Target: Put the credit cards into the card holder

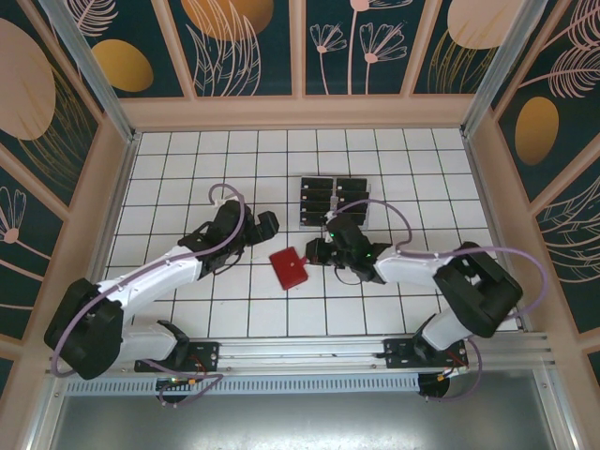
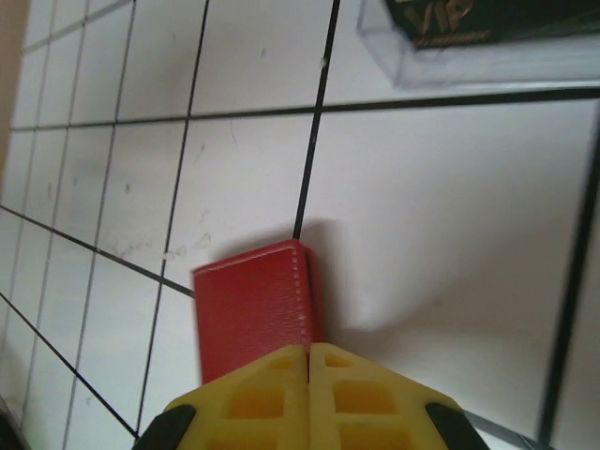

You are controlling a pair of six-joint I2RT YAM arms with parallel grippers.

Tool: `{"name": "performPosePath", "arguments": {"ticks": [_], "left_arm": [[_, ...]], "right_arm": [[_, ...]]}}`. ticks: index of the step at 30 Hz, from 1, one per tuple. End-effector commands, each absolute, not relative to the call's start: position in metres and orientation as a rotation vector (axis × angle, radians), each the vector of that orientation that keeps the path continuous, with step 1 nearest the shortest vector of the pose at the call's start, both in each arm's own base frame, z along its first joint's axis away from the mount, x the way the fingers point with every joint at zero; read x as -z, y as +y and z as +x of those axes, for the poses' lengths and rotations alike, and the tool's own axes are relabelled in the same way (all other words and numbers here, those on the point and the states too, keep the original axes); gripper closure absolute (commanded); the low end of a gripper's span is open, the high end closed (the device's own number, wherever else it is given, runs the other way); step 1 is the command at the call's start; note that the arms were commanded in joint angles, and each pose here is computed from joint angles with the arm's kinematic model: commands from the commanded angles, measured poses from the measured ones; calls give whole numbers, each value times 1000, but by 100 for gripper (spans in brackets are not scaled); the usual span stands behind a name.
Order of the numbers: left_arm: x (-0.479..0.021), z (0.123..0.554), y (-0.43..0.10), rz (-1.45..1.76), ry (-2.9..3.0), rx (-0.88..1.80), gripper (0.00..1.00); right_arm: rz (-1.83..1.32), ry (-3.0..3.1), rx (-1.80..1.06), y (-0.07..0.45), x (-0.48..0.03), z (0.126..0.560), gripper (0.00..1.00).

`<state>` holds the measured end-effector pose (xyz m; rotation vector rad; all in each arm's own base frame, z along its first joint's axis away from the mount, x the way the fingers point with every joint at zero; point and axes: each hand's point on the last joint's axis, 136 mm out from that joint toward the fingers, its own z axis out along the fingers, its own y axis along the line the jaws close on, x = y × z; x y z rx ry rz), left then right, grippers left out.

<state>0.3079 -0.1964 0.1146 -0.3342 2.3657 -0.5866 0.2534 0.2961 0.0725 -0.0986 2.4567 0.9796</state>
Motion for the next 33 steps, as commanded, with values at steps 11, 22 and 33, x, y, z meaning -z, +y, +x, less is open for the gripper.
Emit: {"name": "performPosePath", "arguments": {"ticks": [11,22,33], "left_arm": [[-104,314,-241,-208,2433,757,2],[-96,306,-262,-187,2452,834,1],[-76,301,-283,-150,2506,802,1]], "right_arm": [[-20,2361,-1021,281,-108,251,100],[-12,2324,-1056,280,-122,250,100],[-10,2312,-1063,280,-126,251,100]]}}
